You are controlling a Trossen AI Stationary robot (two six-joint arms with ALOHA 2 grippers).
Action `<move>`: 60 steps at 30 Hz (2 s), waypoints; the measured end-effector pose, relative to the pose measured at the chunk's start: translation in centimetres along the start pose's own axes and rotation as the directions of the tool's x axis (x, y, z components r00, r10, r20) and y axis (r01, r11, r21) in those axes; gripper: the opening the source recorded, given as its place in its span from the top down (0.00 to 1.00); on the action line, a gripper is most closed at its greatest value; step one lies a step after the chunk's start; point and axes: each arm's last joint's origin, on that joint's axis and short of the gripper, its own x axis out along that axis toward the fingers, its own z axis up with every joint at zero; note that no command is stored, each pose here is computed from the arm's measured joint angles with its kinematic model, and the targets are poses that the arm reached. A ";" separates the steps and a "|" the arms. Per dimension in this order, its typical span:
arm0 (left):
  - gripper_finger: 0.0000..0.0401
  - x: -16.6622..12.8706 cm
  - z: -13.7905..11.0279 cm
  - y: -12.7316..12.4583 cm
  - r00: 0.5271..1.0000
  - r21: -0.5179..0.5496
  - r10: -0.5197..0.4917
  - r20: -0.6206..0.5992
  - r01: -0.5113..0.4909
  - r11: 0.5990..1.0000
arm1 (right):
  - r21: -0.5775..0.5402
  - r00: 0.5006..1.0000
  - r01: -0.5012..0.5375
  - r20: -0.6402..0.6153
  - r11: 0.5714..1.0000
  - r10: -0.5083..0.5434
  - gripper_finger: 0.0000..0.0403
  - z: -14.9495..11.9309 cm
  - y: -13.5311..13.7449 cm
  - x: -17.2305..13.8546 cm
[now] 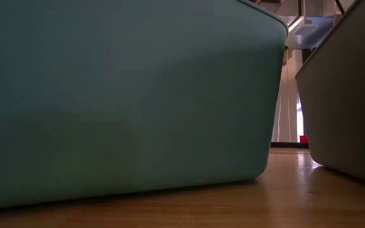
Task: Pick & Place USB Port
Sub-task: Put the pink patterned charger cable into the blue bin
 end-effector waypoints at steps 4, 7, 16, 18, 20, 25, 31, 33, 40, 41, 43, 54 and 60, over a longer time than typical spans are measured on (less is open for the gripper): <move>0.97 0.4 -0.1 0.3 0.999 -0.021 -0.043 0.007 0.043 0.999 | -0.041 0.982 -0.149 0.113 0.988 0.153 0.46 2.5 -0.6 -0.3; 0.97 0.6 0.1 0.0 0.997 0.004 -0.067 0.024 0.067 0.998 | -0.061 0.942 -0.285 0.165 0.956 0.292 0.46 4.0 -1.5 -0.3; 0.97 1.0 1.1 -1.1 0.986 0.091 -0.119 0.115 0.109 0.990 | -0.069 0.843 -0.485 0.229 0.872 0.487 0.46 6.1 -2.9 1.3; 0.97 1.0 1.1 -1.1 0.986 0.091 -0.115 0.117 0.104 0.990 | -0.070 0.833 -0.501 0.230 0.863 0.502 0.46 6.2 -2.8 1.5; 0.97 1.0 1.2 -1.1 0.986 0.094 -0.110 0.123 0.099 0.991 | -0.067 0.822 -0.514 0.245 0.855 0.513 0.46 6.4 -2.7 1.6; 0.97 0.9 1.5 -1.3 0.980 0.130 -0.125 0.153 0.105 0.986 | -0.072 0.807 -0.537 0.246 0.840 0.537 0.46 6.6 -1.8 2.7; 0.97 0.9 1.6 -1.3 0.980 0.133 -0.127 0.155 0.106 0.985 | -0.083 0.802 -0.536 0.262 0.840 0.538 0.46 6.8 -1.0 3.9; 0.97 0.9 1.6 -1.3 0.980 0.134 -0.132 0.152 0.112 0.985 | -0.081 0.797 -0.534 0.284 0.841 0.533 0.48 7.0 -0.9 4.2; 0.97 0.9 1.5 -1.2 0.980 0.128 -0.124 0.153 0.104 0.986 | -0.073 0.804 -0.522 0.291 0.850 0.518 0.76 7.3 -1.2 5.1; 0.96 0.9 1.5 -1.2 0.981 0.127 -0.119 0.155 0.100 0.987 | -0.073 0.803 -0.524 0.290 0.849 0.521 0.83 7.3 -1.2 5.1; 0.93 0.9 1.5 -1.2 0.981 0.125 -0.116 0.154 0.098 0.987 | -0.078 0.806 -0.520 0.284 0.851 0.519 0.93 7.2 -1.2 5.2; 0.67 0.8 1.8 -1.5 0.980 0.165 -0.099 0.173 0.070 0.984 | -0.108 0.977 -0.204 0.034 0.973 0.209 0.94 4.3 -4.3 4.1; 0.55 0.3 1.6 -0.3 0.985 0.188 -0.010 0.174 -0.023 0.982 | 0.222 0.933 -0.286 -0.159 0.932 0.324 0.94 2.1 -6.8 0.2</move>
